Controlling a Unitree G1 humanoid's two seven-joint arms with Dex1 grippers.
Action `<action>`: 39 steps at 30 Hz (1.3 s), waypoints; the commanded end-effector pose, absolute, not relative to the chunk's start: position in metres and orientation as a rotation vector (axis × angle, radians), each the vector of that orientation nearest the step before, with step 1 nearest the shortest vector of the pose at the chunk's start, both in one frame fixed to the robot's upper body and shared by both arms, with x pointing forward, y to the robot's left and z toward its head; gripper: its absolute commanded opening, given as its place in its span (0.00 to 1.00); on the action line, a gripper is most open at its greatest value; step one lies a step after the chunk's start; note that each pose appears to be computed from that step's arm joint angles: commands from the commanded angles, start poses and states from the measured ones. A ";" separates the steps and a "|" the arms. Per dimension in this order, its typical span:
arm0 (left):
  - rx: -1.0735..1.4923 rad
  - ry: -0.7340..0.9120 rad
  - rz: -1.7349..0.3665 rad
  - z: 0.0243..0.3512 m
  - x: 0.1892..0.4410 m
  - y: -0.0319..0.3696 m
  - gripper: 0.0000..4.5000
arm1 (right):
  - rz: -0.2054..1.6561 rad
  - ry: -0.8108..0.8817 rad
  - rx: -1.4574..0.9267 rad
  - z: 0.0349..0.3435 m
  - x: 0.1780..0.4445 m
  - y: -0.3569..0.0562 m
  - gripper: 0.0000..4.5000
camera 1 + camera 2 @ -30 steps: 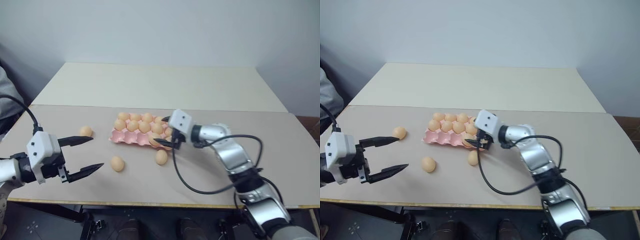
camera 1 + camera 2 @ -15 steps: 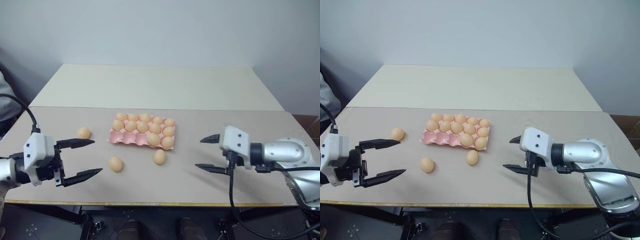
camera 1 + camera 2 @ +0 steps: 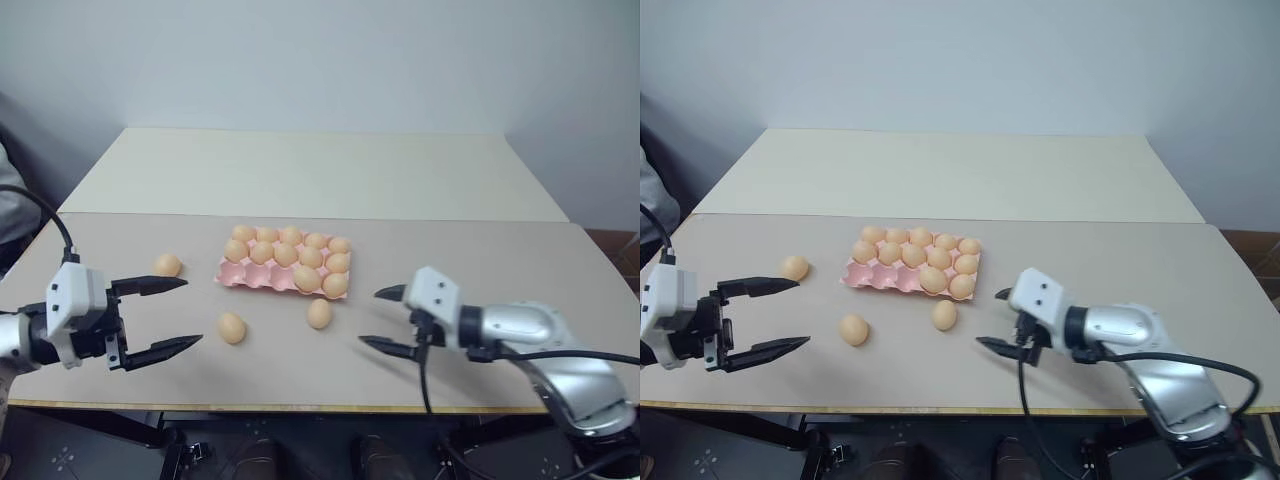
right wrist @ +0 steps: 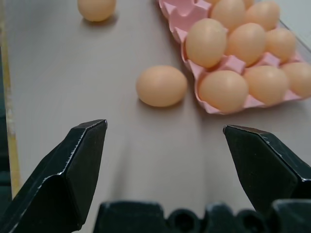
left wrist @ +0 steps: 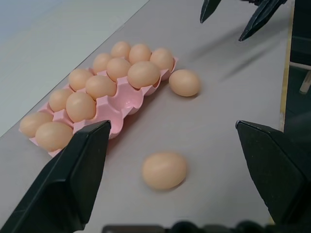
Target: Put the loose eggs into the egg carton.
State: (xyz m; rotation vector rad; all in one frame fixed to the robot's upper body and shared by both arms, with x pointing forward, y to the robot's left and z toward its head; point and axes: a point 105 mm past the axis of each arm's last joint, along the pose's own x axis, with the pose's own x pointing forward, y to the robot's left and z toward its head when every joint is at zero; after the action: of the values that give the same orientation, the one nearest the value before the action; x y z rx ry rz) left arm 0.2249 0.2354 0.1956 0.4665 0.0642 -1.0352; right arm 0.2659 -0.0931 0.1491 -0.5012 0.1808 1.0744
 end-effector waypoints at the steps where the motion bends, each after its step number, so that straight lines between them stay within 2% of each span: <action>1: 0.512 0.051 -1.028 0.200 0.223 0.235 1.00 | 1.044 0.179 -0.515 0.144 0.273 -0.082 0.99; 18: 0.511 0.071 -0.986 0.193 0.221 0.237 1.00 | 1.039 0.201 -0.492 0.108 0.292 -0.043 0.99; 39: 0.514 0.068 -0.976 0.190 0.223 0.236 1.00 | 1.003 0.104 -0.440 0.118 0.306 -0.018 0.99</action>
State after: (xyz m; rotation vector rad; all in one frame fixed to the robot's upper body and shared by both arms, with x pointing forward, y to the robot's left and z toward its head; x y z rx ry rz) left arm 0.2231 0.2399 0.1828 0.4764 0.1086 -0.9712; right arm 0.3038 -0.0200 0.1022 -0.4351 0.1747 1.0118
